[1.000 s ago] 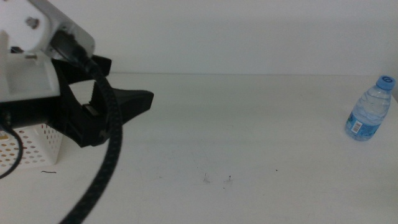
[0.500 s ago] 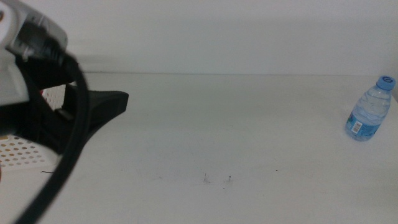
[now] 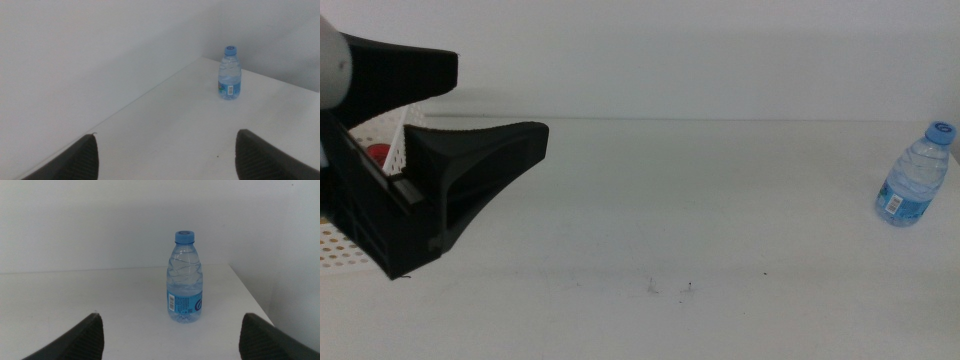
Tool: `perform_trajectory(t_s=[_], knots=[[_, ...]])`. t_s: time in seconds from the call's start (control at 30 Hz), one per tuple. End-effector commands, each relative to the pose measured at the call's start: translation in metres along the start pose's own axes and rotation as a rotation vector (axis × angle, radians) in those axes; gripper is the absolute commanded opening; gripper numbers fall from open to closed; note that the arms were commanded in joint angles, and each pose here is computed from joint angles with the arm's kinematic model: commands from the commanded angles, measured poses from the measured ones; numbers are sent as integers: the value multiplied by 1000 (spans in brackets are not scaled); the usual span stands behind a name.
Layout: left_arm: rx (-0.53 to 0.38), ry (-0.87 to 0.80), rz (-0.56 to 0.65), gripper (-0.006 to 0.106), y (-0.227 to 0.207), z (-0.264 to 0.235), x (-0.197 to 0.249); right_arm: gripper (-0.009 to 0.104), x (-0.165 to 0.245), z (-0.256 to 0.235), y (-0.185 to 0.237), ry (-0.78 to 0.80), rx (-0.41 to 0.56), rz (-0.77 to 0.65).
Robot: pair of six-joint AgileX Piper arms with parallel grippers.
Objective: Use arms to grab the bottles and put them into the dustbin to the left of the table.
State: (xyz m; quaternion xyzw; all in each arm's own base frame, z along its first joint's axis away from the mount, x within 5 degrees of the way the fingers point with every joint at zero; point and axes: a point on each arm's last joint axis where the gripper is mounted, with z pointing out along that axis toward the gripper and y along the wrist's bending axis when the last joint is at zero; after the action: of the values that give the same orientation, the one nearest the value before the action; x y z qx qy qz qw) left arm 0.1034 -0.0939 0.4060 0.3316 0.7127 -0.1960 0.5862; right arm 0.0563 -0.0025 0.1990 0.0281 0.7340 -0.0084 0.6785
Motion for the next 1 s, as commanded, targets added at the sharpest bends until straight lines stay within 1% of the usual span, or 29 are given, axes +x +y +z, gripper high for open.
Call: perform_trajectory(t_s=[0.0, 0.17, 0.23, 0.53, 0.7, 0.73, 0.97], knots=[[1, -30, -14, 94, 0, -4, -4, 93, 0, 0, 0, -9, 0, -12], [-2, -42, -14, 94, 0, -4, -5, 93, 0, 0, 0, -9, 0, -12], [5, -28, -52, 94, -1, -4, -4, 93, 0, 0, 0, -9, 0, -12], [20, 44, -53, 94, -2, -4, 2, 93, 0, 0, 0, -9, 0, -12], [20, 42, -50, 94, -2, -4, 2, 93, 0, 0, 0, -9, 0, -12], [19, 37, -50, 94, -2, -4, 2, 93, -1, 0, 0, -21, -2, 20], [19, 37, -50, 94, -2, -4, 2, 93, -1, 0, -1, -25, 15, -86]])
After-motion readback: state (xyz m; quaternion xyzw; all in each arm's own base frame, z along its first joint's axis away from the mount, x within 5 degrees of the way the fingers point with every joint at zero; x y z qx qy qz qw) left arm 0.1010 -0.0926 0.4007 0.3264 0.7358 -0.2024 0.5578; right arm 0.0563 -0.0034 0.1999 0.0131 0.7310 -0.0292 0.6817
